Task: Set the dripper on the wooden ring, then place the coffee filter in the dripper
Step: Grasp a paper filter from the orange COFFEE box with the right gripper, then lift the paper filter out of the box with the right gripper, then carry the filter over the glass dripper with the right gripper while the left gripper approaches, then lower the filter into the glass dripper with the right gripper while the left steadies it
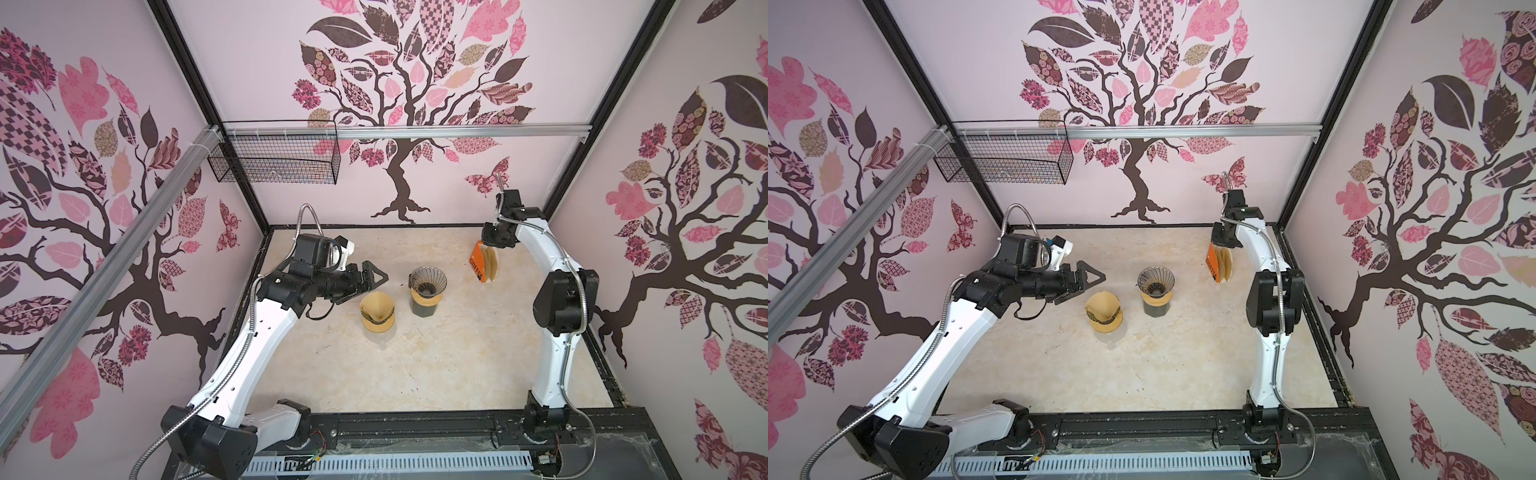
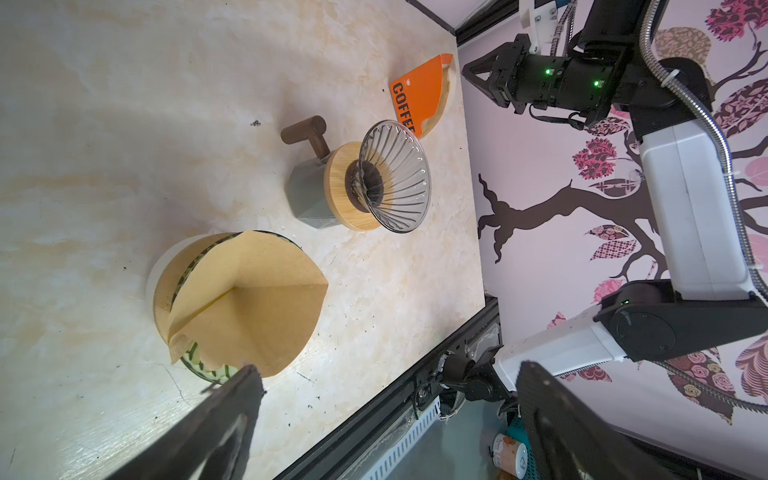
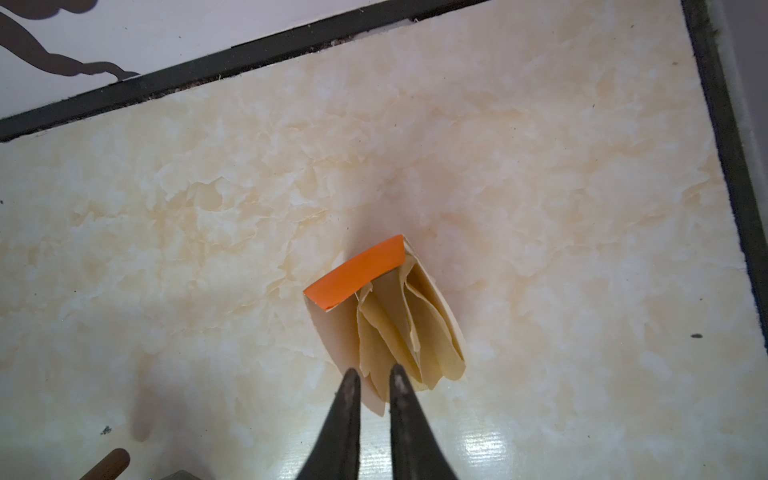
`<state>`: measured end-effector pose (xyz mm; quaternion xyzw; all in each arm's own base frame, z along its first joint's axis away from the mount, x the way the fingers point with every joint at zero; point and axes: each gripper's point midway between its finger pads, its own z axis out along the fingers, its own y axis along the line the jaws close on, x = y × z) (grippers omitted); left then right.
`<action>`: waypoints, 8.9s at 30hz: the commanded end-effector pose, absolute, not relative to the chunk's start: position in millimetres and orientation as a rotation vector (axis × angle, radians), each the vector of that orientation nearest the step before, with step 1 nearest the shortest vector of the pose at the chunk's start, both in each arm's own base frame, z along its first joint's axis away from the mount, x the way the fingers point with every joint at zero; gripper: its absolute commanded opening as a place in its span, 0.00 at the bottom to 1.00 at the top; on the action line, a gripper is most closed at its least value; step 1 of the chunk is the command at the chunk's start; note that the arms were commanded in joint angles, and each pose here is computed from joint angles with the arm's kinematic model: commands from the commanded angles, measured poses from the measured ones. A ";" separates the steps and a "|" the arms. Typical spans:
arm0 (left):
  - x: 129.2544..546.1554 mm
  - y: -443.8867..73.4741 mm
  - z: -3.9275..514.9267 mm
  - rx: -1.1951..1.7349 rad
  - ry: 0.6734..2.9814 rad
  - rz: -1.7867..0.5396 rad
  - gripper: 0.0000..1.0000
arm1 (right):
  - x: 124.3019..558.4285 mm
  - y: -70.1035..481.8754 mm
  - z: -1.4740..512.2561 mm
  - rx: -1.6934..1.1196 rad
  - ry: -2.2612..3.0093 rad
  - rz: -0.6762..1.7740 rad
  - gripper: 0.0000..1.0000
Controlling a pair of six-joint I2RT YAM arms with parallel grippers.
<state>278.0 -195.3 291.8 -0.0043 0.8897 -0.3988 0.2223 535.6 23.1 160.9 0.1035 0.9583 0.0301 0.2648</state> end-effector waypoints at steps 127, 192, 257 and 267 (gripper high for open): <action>283.1 -208.2 294.1 0.033 2.458 -1.162 0.98 | 481.9 18.6 316.3 0.367 2.374 0.139 0.00; 314.4 -213.1 345.9 0.323 2.132 -0.752 0.98 | 352.6 199.8 300.7 0.132 2.637 0.854 0.00; 367.8 -305.7 234.3 0.593 2.495 -0.500 0.98 | 375.4 212.9 215.9 0.117 2.858 0.664 0.00; 377.0 -303.0 225.1 0.541 2.527 -0.446 0.98 | 376.6 211.5 212.1 0.077 2.862 0.638 0.07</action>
